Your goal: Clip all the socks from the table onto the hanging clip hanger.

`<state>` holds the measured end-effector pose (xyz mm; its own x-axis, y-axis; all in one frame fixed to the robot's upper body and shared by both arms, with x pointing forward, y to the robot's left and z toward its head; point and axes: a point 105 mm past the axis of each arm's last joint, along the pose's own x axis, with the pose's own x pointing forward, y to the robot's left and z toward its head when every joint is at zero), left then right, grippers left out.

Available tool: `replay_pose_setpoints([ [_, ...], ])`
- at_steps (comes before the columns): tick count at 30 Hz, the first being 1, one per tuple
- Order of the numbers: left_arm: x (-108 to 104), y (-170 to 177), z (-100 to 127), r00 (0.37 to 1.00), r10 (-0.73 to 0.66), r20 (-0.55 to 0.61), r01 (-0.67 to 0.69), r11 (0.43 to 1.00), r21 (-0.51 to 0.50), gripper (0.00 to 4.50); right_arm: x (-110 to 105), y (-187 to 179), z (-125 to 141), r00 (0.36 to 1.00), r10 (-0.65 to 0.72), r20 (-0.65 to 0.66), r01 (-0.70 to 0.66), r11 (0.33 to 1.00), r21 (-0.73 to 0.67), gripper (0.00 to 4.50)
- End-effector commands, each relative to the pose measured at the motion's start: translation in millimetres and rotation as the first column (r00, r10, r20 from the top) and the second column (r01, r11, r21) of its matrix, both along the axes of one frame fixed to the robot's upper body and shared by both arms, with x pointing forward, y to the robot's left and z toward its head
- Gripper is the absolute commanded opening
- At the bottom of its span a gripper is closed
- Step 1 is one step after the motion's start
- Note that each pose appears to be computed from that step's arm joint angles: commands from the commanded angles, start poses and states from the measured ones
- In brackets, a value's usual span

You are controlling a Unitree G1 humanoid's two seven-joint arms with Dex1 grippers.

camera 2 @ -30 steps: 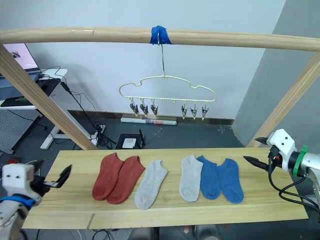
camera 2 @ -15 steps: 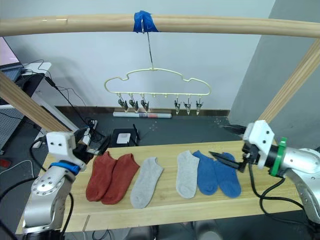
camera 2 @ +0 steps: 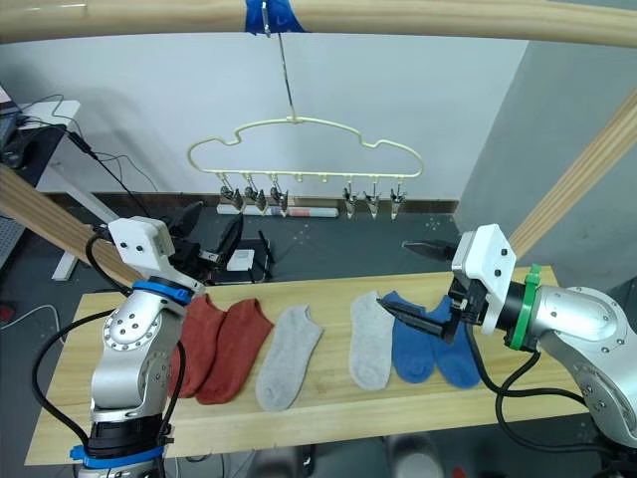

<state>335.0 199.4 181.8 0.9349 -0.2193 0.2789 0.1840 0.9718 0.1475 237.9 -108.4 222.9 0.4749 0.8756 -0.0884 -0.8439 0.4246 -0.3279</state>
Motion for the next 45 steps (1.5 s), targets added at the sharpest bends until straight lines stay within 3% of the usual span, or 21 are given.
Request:
replay_pose_setpoints([
  [1,2.8,-7.7,10.6,0.998,-0.012,0.055,0.014,1.0,-0.019,3.41,-7.2,10.7,11.7,0.998,0.041,0.042,-0.042,0.999,0.019,4.5],
  [12,2.4,2.2,20.1,0.99,0.073,0.119,-0.066,0.996,-0.057,3.41,-6.0,11.4,16.4,0.998,0.045,0.037,-0.046,0.999,0.023,4.5],
  [20,5.9,-0.6,21.1,0.992,0.062,0.109,-0.053,0.995,-0.083,3.41,-3.8,13.5,21.1,0.997,0.054,0.049,-0.056,0.998,0.029,4.5],
  [27,12.7,-2.7,32.8,0.987,0.086,0.139,-0.074,0.993,-0.09,3.41,-11.8,27.4,33.5,0.988,0.147,0.049,-0.15,0.987,0.053,4.5],
  [36,12.5,-4.7,38.9,0.982,0.103,0.157,-0.089,0.991,-0.098,3.41,-10.0,28.6,36.4,0.987,0.155,0.04,-0.157,0.986,0.054,4.5],
  [39,12.3,-6.4,42.6,0.981,0.1,0.169,-0.083,0.992,-0.1,2.85,-9.0,28.1,35.7,0.988,0.151,0.039,-0.153,0.987,0.051,4.5],
  [45,10.3,-9.0,45.2,0.98,0.087,0.18,-0.071,0.993,-0.095,1.09,-8.6,27.8,35.3,0.988,0.148,0.039,-0.15,0.987,0.05,4.5],
])
